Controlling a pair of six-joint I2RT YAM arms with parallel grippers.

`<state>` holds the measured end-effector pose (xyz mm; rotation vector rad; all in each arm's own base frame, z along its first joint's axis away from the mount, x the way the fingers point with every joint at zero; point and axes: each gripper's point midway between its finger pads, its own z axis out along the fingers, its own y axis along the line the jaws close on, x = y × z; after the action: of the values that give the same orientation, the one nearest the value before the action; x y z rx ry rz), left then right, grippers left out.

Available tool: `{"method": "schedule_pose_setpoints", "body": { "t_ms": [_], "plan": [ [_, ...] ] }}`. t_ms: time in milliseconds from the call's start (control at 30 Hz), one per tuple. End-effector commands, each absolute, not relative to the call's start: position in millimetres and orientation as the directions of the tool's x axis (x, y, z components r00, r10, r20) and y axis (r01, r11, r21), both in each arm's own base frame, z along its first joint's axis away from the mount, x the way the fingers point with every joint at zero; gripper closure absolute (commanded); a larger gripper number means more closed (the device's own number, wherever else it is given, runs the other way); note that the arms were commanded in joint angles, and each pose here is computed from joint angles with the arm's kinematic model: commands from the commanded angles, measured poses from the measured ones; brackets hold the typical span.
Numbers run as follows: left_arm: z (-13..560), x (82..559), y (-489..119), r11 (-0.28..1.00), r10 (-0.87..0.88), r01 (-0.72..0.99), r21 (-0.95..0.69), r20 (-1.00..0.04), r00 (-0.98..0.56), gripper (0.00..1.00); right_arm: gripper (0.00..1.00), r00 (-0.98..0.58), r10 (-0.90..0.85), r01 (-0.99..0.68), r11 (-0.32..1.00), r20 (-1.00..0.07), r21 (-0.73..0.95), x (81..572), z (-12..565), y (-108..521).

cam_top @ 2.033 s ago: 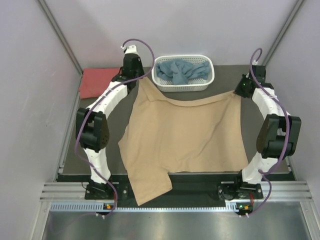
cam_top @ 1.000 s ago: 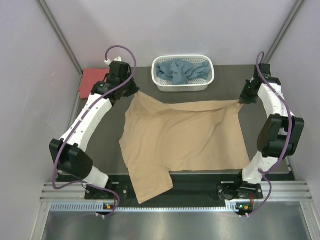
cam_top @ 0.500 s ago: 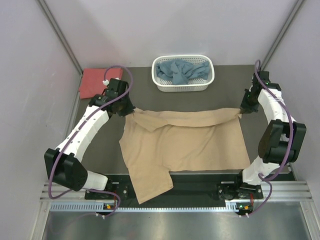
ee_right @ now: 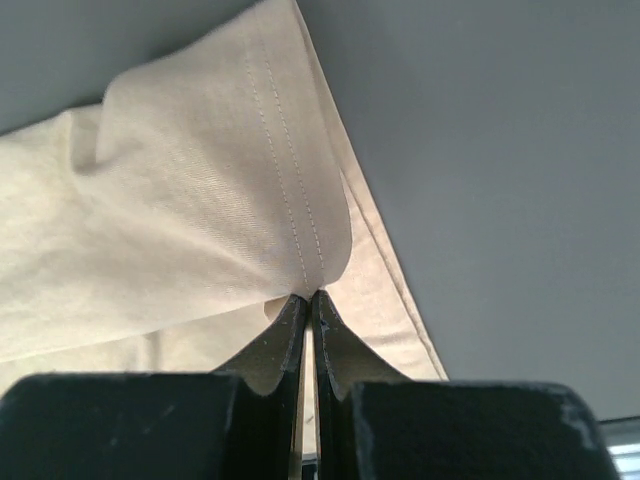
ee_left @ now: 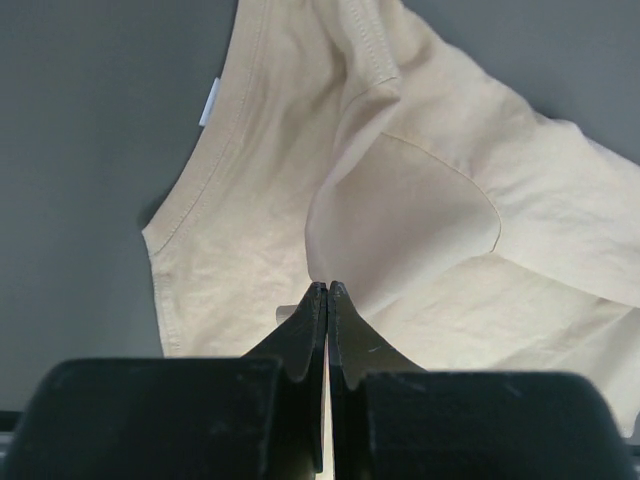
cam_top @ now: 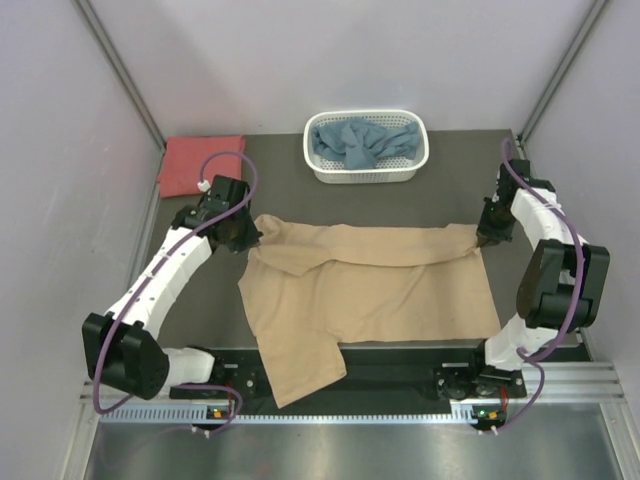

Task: Fold and stack the t-shirts
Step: Fold the tshirt

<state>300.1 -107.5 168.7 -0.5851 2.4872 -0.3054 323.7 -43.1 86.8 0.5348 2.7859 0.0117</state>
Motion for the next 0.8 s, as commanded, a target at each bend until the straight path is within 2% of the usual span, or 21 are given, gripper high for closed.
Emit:
{"method": "schedule_pose_setpoints", "body": {
  "t_ms": [0,33,67,133,167,233,300,333,400,500,533,633,767],
  "plan": [
    [170,292,-103,0.870,-0.485,-0.355,-0.341,-0.469,-0.738,1.00,1.00,-0.874,0.365,0.373,0.927,-0.320,0.038,316,95,-51],
    [168,290,-101,0.873,-0.482,-0.358,-0.333,-0.465,-0.743,0.99,0.98,-0.878,0.367,0.377,0.926,-0.307,0.030,311,90,-51],
    [167,288,-101,0.873,-0.481,-0.357,-0.333,-0.461,-0.746,0.90,0.91,-0.876,0.373,0.384,0.923,-0.305,0.024,309,90,-53],
    [167,285,-97,0.872,-0.485,-0.367,-0.326,-0.459,-0.745,0.72,0.74,-0.869,0.386,0.397,0.917,-0.310,0.031,310,93,-53],
    [172,285,-96,0.869,-0.489,-0.365,-0.333,-0.474,-0.732,0.50,0.67,-0.850,0.404,0.413,0.909,-0.338,0.047,315,100,-52],
    [179,290,-89,0.866,-0.498,-0.374,-0.332,-0.511,-0.701,0.35,0.52,-0.821,0.420,0.426,0.902,-0.386,0.075,327,112,-53],
    [193,300,-88,0.860,-0.508,-0.364,-0.357,-0.551,-0.662,0.22,0.47,-0.805,0.429,0.424,0.899,-0.409,0.109,340,118,-50],
    [196,305,-88,0.863,-0.503,-0.353,-0.360,-0.566,-0.653,0.20,0.43,-0.790,0.428,0.420,0.899,-0.438,0.121,351,127,-52],
    [201,320,-93,0.868,-0.495,-0.326,-0.376,-0.584,-0.644,0.18,0.43,-0.785,0.426,0.421,0.899,-0.450,0.117,366,129,-56],
    [179,340,-105,0.899,-0.428,-0.280,-0.336,-0.545,-0.721,0.20,0.42,-0.778,0.443,0.430,0.893,-0.446,0.136,381,122,-55],
    [186,344,-106,0.905,-0.415,-0.259,-0.338,-0.566,-0.712,0.21,0.42,-0.774,0.443,0.429,0.892,-0.453,0.141,384,123,-56],
    [174,364,-107,0.919,-0.384,-0.241,-0.312,-0.573,-0.724,0.29,0.42,-0.781,0.445,0.416,0.894,-0.439,0.165,388,118,-50],
    [141,381,-108,0.922,-0.374,-0.249,-0.296,-0.516,-0.771,0.37,0.43,-0.781,0.437,0.408,0.898,-0.447,0.165,393,112,-52]
  ]
}}
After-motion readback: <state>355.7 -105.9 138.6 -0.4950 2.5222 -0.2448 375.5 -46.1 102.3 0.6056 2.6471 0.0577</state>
